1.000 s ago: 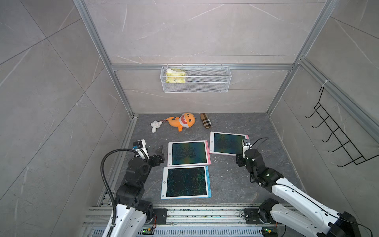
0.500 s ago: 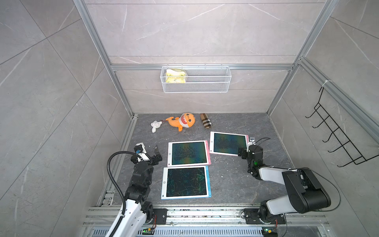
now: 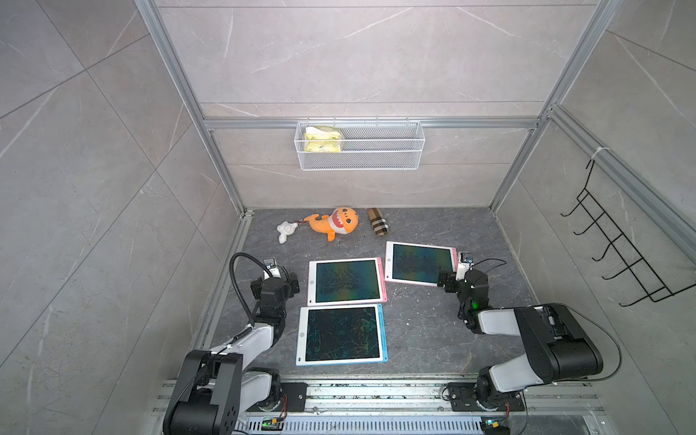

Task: Place the stylus back onto the writing tablet
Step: Reset both arms

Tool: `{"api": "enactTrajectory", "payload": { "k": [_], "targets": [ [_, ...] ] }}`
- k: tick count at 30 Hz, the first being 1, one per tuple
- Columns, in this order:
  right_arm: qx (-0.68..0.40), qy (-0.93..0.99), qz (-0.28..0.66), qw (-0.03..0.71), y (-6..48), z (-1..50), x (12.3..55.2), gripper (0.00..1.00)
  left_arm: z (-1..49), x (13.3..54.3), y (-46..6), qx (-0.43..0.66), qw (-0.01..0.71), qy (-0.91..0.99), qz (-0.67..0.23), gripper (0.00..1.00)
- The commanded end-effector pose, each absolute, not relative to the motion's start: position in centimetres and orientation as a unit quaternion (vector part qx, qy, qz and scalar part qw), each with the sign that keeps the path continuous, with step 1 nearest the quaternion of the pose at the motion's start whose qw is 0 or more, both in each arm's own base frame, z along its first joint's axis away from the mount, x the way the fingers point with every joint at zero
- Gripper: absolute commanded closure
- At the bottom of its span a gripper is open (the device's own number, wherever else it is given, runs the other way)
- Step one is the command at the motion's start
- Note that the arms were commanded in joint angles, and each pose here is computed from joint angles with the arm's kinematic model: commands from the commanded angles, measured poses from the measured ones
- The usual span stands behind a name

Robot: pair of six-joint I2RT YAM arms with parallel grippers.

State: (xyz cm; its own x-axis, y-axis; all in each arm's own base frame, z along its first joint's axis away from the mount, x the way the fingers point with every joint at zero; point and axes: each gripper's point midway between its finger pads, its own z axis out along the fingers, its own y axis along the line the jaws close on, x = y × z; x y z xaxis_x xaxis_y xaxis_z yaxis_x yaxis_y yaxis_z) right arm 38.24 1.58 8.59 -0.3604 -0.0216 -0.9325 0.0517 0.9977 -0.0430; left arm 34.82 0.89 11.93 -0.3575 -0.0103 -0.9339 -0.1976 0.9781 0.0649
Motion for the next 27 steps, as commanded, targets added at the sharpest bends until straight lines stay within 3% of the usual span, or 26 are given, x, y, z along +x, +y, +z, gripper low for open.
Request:
{"api": "enactTrajectory", "payload": {
  "k": [1, 4, 7, 10, 12, 13, 15, 27],
  "targets": [
    [0.011, 0.815, -0.041, 0.577, 1.5, 9.4, 38.6, 0.0, 15.3, 35.6, 1.3, -0.04, 0.612, 0.782, 0.11, 0.0],
    [0.011, 0.816, -0.041, 0.577, 1.5, 9.3, 38.6, 0.0, 13.0, 34.3, 4.0, -0.093, 0.607, 0.772, 0.164, 0.0],
    [0.012, 0.816, -0.041, 0.577, 1.4, 9.3, 38.6, 0.0, 11.6, 35.3, 2.9, -0.065, 0.613, 0.782, 0.093, 0.0],
    [0.012, 0.815, -0.041, 0.577, 1.5, 9.4, 38.6, 0.0, 9.8, 37.6, 4.1, -0.074, 0.607, 0.785, 0.097, 0.01],
    [0.012, 0.816, -0.041, 0.577, 1.5, 9.3, 38.6, 0.0, 8.4, 37.6, 3.3, -0.061, 0.555, 0.827, 0.061, 0.0],
    [0.012, 0.816, -0.041, 0.577, 1.5, 9.3, 38.6, 0.0, 9.2, 38.2, 3.6, -0.062, 0.581, 0.809, 0.066, 0.0],
    [0.012, 0.816, -0.041, 0.577, 1.5, 9.4, 38.6, 0.0, 8.6, 38.1, 3.6, -0.068, 0.555, 0.827, 0.059, 0.0],
    [0.013, 0.818, -0.041, 0.574, 1.5, 9.2, 38.7, 0.0, 8.7, 38.1, 3.7, -0.068, 0.558, 0.824, 0.066, 0.0]
  ]
}}
